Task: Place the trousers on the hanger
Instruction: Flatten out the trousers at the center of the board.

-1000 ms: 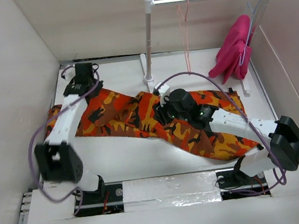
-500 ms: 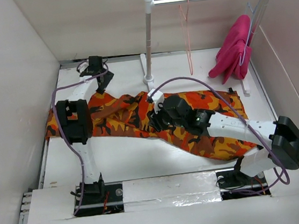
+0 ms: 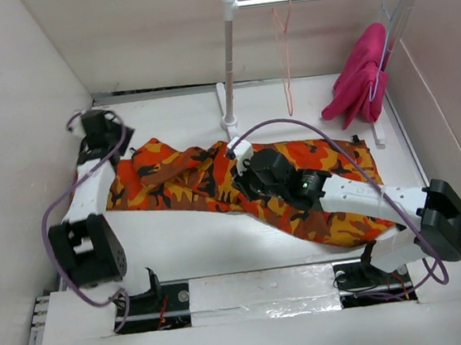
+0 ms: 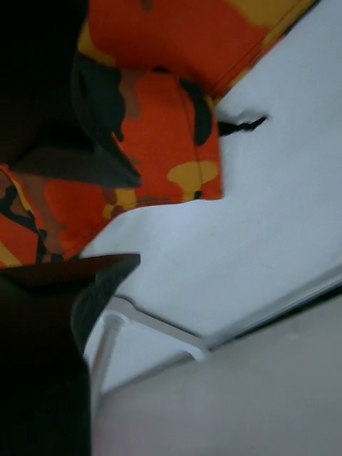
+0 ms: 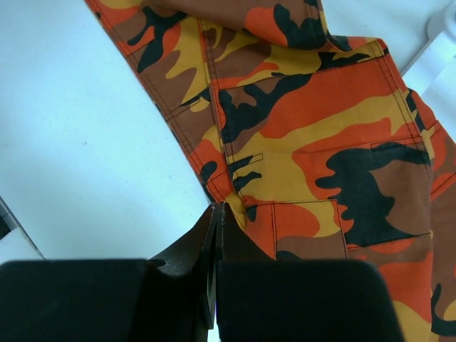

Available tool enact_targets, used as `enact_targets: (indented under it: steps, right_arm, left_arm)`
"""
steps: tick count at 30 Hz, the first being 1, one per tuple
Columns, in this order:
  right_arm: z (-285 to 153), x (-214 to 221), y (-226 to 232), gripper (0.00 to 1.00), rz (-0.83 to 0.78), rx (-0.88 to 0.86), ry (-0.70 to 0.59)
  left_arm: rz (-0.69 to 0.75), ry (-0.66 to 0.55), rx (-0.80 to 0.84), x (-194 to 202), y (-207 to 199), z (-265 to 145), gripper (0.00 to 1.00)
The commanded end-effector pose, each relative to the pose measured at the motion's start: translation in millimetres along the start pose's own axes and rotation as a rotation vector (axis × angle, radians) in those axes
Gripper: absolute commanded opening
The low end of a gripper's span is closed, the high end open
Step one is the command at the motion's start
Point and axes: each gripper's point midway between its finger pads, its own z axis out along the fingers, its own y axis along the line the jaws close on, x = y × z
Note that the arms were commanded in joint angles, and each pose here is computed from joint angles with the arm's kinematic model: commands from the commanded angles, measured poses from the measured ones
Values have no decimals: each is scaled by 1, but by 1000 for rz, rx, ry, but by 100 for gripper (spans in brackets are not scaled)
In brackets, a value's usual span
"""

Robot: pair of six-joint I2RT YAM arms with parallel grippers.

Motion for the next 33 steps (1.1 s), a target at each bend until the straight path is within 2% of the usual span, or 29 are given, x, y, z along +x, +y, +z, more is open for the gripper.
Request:
enact_targets:
  steps: [1, 2, 5, 8, 10, 11, 14, 18, 22, 25, 26, 27, 28, 31, 33]
  right_arm:
    - [-16, -36, -3, 0, 13, 34, -113]
    - [-17, -37, -4, 0, 12, 35, -124]
    - [-16, -38, -4, 0, 13, 31, -143]
    - [-13, -33, -3, 0, 11, 29, -119]
    - [-11, -32, -1, 0, 6, 21, -113]
    - [-10, -31, -1, 0, 1, 20, -107]
    - [-8, -29, 0, 0, -6, 12, -97]
    - [-7, -28, 2, 0, -5, 7, -90]
    - [-6, -27, 1, 0, -6, 12, -88]
    - [-6, -27, -3, 0, -3, 36, -90]
    - [-5, -26, -5, 0, -1, 42, -90]
    - [-5, -27, -6, 1, 1, 51, -91]
    - [-5, -26, -7, 1, 4, 56, -90]
    - [-4, -24, -16, 5, 23, 77, -83]
    - [-3, -24, -29, 12, 46, 107, -82]
  left_arm:
    - [-115, -47, -24, -22, 45, -7, 30]
    - [-132, -2, -27, -13, 55, -4, 24]
    - [-166, 65, -76, 7, 90, 7, 24]
    - [-172, 133, -53, 24, 98, 22, 34]
    - [-182, 150, -49, 28, 99, 28, 37]
    - [-189, 145, -51, 28, 100, 31, 44]
    - [-194, 124, -18, 26, 97, 36, 54]
    - [-209, 122, 7, 24, 92, 43, 53]
    - [-235, 133, 5, 28, 96, 51, 45]
    - [-251, 135, -3, 31, 100, 56, 24]
    - [-252, 132, -2, 31, 99, 56, 9]
    - [-249, 123, -1, 27, 97, 54, 3]
    - [-241, 109, 5, 22, 94, 52, 0]
    - [-191, 23, 11, -8, 77, 31, 0]
    - [-134, -79, -4, -42, 61, 3, 0]
